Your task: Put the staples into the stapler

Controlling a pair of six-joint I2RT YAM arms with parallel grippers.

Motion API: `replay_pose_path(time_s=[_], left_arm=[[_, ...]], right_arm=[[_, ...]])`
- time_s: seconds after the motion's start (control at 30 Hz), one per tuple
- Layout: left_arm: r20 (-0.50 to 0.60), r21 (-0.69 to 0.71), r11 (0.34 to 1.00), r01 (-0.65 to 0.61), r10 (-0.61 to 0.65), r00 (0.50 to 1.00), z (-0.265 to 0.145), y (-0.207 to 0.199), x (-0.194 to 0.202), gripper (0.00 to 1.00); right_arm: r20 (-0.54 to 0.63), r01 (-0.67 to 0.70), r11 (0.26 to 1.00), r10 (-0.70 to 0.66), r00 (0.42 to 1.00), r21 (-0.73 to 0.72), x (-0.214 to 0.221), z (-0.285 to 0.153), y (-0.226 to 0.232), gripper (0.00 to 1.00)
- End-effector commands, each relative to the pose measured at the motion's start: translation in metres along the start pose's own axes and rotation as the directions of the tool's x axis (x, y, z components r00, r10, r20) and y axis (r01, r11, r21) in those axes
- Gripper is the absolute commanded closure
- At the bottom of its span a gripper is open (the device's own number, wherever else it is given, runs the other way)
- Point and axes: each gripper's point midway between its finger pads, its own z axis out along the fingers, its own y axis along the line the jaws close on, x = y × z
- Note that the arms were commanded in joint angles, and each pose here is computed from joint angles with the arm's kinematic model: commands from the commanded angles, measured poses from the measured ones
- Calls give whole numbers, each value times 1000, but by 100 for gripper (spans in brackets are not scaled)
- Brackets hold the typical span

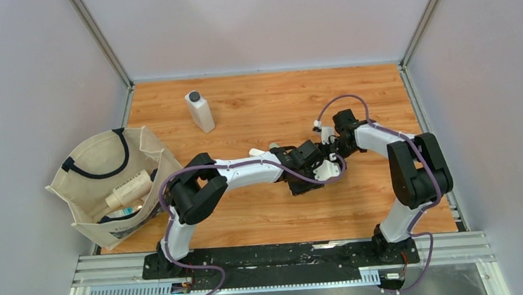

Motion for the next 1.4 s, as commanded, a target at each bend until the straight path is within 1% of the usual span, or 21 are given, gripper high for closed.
replay_pose_path(time_s=[0.0, 0.2, 0.27, 0.37, 0.5, 0.63, 0.73, 0.87, 1.03, 1.23, 1.37], left_arm=[[66, 18, 999, 38, -39, 997, -4, -2, -24, 53], [59, 26, 999, 48, -49, 997, -2, -3, -22, 54], [57, 32, 998, 51, -53, 997, -1, -5, -21, 54], [59, 33, 998, 57, -59, 997, -1, -5, -21, 53], [68, 38, 997, 61, -64, 996, -2, -6, -23, 55], [66, 40, 997, 61, -64, 996, 0, -6, -21, 55], [67, 42, 997, 63, -66, 996, -1, -8, -21, 56], [86, 39, 997, 63, -66, 994, -6, -7, -24, 57], [113, 34, 998, 54, -58, 992, -17, -6, -32, 58], [152, 5, 999, 44, -44, 987, -36, 0, -43, 57], [169, -7, 998, 55, -53, 984, -45, 6, -44, 57]], right_arm=[[9, 9, 999, -10, 1000, 45, -9, 8, -6, 36], [-17, 50, 993, -48, 999, 107, -4, 15, -4, 34], [-29, 64, 987, -61, 998, 150, -3, 17, -6, 33], [-42, 73, 985, -67, 997, 154, -1, 20, -4, 29], [-68, 67, 993, -60, 996, 101, 3, 22, 4, 28], [-45, 77, 997, -76, 996, 28, 0, 15, 18, 27], [-30, 59, 997, -61, 998, -39, 0, 10, 26, 27], [-28, 1, 992, -5, 1000, -128, 1, 4, 27, 27], [-25, -80, 975, 76, 997, -210, 1, -2, 22, 30], [-19, -82, 958, 81, 997, -275, 1, -8, 29, 32], [-13, -95, 947, 96, 995, -307, 2, -11, 27, 37]])
